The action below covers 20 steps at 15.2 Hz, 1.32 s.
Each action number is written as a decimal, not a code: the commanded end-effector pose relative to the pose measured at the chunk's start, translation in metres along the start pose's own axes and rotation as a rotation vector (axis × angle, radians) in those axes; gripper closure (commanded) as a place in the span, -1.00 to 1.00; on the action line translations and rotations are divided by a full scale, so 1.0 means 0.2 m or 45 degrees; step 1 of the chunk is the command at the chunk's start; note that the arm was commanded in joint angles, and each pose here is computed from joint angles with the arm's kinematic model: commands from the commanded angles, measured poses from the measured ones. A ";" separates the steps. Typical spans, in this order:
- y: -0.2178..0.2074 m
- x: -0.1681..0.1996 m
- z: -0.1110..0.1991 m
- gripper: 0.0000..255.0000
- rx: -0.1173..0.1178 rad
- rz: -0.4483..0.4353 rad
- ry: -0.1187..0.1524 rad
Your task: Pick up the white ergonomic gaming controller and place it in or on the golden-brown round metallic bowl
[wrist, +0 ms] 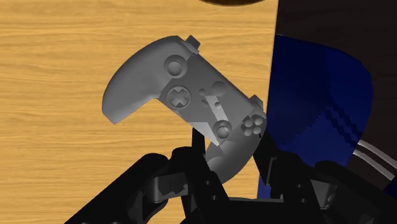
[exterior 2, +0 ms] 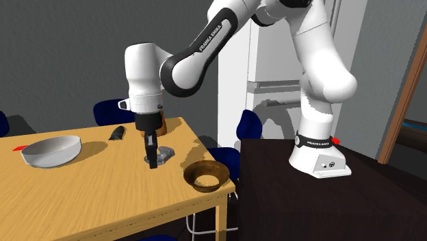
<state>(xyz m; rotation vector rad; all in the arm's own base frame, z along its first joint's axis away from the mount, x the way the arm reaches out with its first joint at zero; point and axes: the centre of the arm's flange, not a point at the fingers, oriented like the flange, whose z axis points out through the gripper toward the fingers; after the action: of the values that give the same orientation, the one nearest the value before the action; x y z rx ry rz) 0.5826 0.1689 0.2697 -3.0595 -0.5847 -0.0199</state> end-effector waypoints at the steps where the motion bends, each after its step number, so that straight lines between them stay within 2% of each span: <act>1: -0.03 -0.12 -0.01 1.00 0.000 0.000 0.000; 9: -0.11 -0.64 -0.03 1.00 0.000 0.000 0.000; 10: -0.13 -0.76 -0.03 1.00 0.000 0.000 0.000; 20: -0.13 -0.77 0.23 1.00 0.000 0.000 0.000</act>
<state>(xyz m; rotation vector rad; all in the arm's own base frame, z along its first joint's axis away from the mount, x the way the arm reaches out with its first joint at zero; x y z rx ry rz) 0.4313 0.1370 0.2270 -3.0601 -0.5843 -0.0184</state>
